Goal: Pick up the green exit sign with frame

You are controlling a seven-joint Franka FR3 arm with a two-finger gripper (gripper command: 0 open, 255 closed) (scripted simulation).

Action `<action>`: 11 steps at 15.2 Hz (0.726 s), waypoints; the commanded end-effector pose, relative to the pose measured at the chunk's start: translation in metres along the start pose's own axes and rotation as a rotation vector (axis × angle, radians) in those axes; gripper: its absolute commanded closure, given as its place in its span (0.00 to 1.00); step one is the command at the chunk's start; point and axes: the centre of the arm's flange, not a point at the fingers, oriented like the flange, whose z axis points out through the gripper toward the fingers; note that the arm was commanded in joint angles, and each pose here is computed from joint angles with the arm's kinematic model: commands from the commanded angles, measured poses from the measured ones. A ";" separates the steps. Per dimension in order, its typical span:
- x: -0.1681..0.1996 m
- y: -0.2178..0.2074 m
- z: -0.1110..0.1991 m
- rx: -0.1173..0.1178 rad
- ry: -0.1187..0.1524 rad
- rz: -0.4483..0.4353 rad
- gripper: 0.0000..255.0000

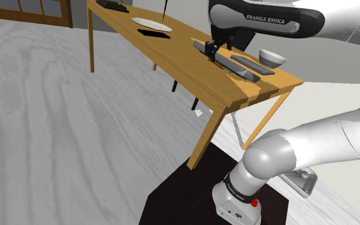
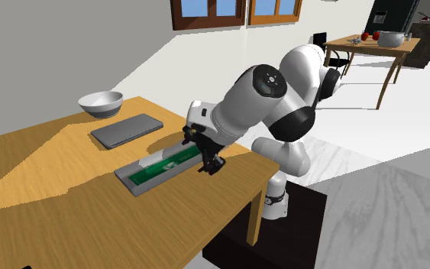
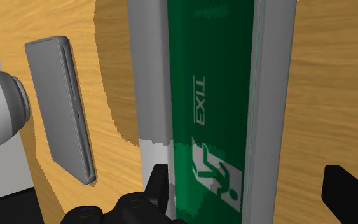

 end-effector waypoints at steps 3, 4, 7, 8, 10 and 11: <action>-0.001 -0.013 0.017 -0.003 -0.001 0.001 0.00; -0.001 -0.015 0.019 -0.003 -0.001 0.001 0.00; -0.001 -0.014 0.019 -0.003 -0.001 0.001 1.00; -0.001 -0.014 0.019 -0.003 -0.001 0.001 1.00; -0.001 -0.014 0.019 -0.003 -0.001 0.001 1.00; -0.001 -0.014 0.019 -0.003 -0.001 0.001 1.00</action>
